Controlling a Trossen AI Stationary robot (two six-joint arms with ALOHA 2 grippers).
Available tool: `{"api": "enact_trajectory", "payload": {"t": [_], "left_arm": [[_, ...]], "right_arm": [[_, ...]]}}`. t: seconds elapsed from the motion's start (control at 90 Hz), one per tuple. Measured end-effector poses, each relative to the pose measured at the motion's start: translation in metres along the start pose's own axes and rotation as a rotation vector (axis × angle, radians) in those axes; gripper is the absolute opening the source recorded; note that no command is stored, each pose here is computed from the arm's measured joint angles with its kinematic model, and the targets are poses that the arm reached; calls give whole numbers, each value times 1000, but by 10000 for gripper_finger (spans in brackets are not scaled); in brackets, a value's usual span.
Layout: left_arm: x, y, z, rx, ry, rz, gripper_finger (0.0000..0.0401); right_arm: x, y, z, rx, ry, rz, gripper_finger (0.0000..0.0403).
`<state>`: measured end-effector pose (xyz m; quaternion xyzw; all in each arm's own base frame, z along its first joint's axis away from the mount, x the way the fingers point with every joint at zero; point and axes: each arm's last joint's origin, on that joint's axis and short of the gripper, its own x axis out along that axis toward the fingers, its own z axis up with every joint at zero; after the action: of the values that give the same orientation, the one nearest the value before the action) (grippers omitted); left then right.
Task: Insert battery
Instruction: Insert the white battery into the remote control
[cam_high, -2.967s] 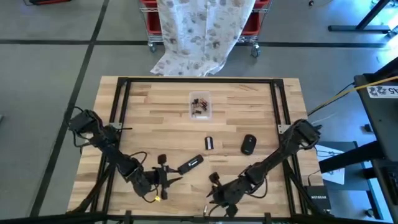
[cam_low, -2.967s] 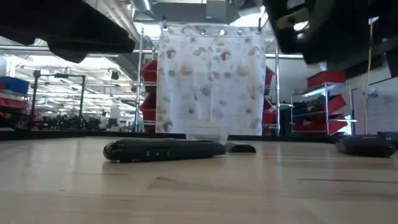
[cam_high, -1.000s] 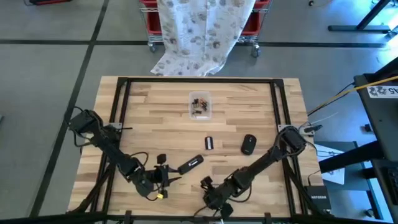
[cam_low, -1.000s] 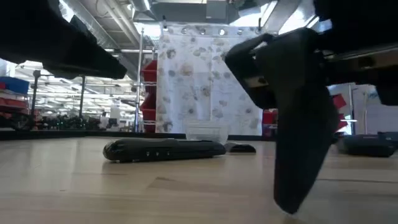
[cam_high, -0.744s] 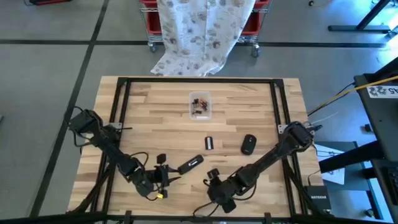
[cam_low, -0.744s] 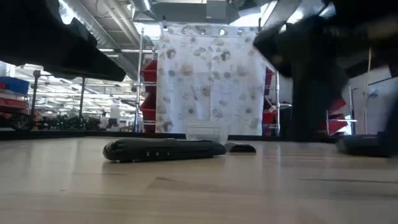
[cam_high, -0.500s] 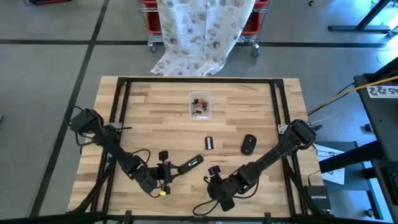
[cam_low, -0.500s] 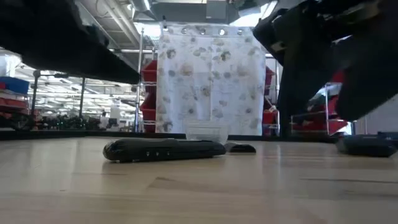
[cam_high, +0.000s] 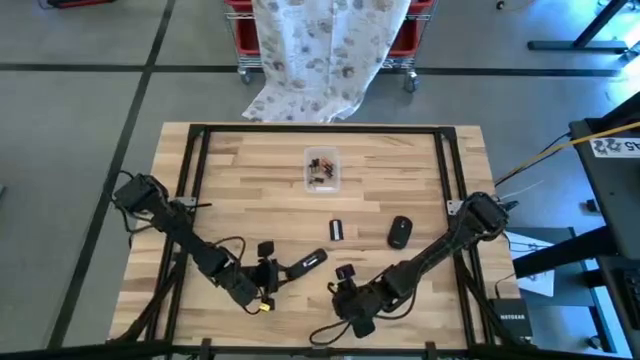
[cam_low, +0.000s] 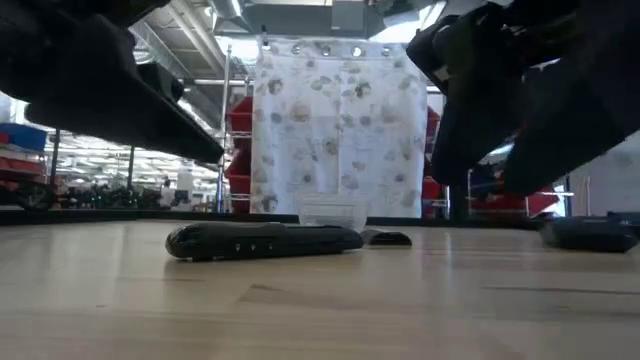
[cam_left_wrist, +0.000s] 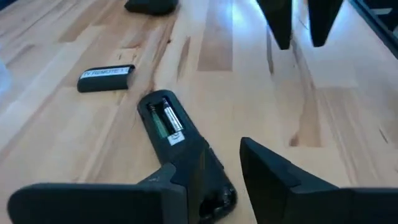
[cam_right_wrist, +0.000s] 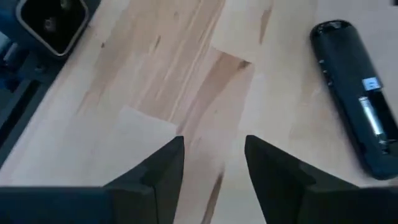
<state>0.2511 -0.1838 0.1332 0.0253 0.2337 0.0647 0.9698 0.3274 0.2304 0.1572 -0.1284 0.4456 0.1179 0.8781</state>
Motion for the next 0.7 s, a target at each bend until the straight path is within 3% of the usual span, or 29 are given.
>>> {"api": "enact_trajectory", "payload": {"t": [0.311,0.478,0.589,0.7], "left_arm": [[1,2,1,-66,-4,14,86],[-6,-7,-2,-180,-4,-20,86],[-14,-14,-6,-205,-4,-42,86],[-18,-18,-8,-192,-18,-21,86]], "right_arm": [[1,-8,4,-37,-37,-114,156],[-7,-21,4,-43,-25,-303,156],[-34,-48,11,-39,-19,-432,156],[-50,-98,16,-63,33,-481,156]]}}
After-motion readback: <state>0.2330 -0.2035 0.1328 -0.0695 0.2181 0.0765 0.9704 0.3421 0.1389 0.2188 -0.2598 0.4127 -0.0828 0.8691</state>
